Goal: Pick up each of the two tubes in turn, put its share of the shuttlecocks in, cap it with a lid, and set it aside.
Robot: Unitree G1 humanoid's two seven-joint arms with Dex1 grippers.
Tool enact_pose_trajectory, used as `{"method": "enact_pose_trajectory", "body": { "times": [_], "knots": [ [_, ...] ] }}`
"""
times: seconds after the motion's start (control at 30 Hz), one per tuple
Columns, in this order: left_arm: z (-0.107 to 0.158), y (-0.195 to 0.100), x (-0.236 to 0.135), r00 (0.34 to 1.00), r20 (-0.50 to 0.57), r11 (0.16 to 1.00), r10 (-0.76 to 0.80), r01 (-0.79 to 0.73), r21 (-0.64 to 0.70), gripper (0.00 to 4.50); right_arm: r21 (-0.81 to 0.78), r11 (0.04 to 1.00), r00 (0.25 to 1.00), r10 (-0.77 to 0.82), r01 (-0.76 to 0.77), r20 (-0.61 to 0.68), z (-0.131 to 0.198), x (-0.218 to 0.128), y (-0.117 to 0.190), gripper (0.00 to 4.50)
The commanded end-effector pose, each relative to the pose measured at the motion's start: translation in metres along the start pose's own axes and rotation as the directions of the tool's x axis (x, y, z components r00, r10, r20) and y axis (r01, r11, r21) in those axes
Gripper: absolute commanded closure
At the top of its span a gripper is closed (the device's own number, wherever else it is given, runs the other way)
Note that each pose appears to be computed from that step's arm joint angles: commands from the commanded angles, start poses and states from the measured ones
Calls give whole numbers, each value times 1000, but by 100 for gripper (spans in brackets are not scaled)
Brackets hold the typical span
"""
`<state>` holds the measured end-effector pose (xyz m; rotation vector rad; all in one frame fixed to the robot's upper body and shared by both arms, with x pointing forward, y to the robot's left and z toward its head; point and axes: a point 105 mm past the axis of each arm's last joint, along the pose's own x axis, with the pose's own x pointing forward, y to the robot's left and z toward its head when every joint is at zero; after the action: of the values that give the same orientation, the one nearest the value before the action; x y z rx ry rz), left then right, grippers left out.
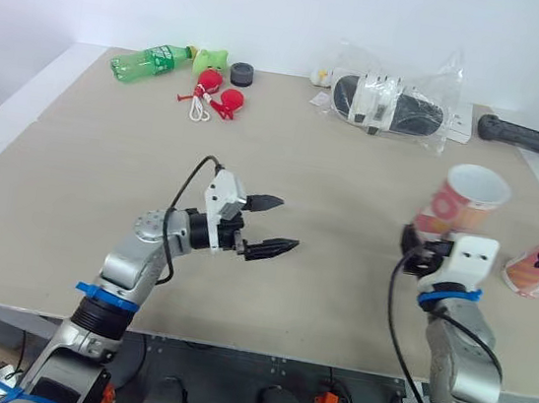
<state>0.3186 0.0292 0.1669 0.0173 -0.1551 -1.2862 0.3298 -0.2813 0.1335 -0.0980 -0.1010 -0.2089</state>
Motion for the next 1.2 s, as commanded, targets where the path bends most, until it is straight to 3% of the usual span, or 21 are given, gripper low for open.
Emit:
{"method": "enact_pose_trajectory", "body": {
  "times": [0.03,0.37,0.43,0.47,0.83,1.07,1.17,1.2],
  "knots": [
    [7,1,5,1000,16,999,-10,9,39,0,-30,992,992,-122,123,26,6,8,-25,147],
    [5,0,3,1000,11,999,-11,10,47,0,49,976,977,-211,212,-33,-15,26,-49,147],
    [5,0,3,1000,11,999,-7,6,47,0,54,976,978,-208,209,-28,-14,26,-48,37],
    [4,0,2,1000,11,999,-5,4,47,0,53,977,979,-205,206,-23,-13,26,-47,7],
    [-2,3,-8,1000,-16,999,19,-18,51,0,56,991,992,-123,121,35,1,-2,-35,2],
    [-14,12,-37,992,-76,994,100,-96,46,0,1,998,998,65,-65,19,17,-40,-18,2],
    [-19,21,-63,974,-113,980,199,-194,50,0,-18,956,955,293,-294,-37,24,-58,-6,2],
    [-19,22,-73,967,-124,974,224,-219,49,0,-5,907,904,420,-422,-83,23,-65,4,2]
  ]
}}
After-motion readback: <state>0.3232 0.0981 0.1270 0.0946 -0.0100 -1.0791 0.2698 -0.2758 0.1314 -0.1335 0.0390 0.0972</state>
